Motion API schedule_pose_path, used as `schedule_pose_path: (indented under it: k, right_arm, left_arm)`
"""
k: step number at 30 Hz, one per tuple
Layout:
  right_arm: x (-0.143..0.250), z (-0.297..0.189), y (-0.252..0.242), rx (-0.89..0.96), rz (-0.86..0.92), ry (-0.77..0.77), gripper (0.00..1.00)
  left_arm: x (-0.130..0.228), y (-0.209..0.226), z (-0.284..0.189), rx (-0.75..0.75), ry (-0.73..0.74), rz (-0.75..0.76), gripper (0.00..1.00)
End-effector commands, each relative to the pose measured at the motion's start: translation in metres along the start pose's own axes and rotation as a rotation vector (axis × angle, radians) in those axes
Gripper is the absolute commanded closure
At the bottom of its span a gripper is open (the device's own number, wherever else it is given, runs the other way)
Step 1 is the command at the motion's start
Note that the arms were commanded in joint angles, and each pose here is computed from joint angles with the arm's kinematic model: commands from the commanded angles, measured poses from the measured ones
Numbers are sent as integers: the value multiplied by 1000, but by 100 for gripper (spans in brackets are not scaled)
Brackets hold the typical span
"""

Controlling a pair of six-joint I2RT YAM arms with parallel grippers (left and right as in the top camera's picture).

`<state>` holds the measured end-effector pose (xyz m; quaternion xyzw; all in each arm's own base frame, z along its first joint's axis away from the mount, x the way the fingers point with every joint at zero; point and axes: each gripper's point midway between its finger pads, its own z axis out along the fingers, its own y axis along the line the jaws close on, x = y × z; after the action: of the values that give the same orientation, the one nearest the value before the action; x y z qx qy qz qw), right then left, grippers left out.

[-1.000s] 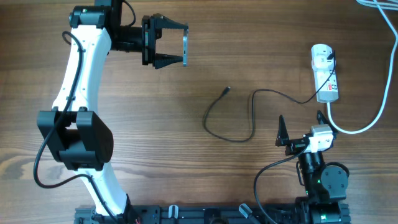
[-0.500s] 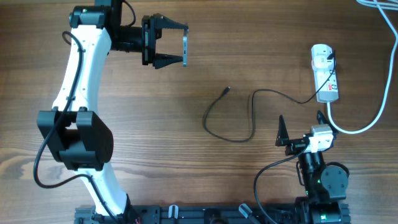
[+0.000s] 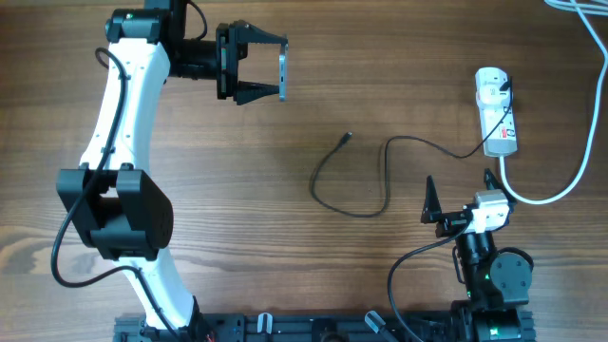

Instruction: Plug charger to phone and switch on socket

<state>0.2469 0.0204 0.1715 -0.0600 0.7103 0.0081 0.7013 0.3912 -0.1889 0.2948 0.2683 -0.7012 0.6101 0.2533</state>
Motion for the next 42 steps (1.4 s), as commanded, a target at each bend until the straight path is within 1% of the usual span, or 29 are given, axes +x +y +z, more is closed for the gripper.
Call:
schedule_pose_path:
  k: [1, 42]
  right_arm:
    - [-1, 0, -1, 7, -6, -7, 0]
    - [-1, 0, -1, 7, -6, -7, 0]
  left_arm:
    - [24, -12, -3, 40, 43, 32, 27]
    - [28, -15, -3, 60, 69, 32, 28]
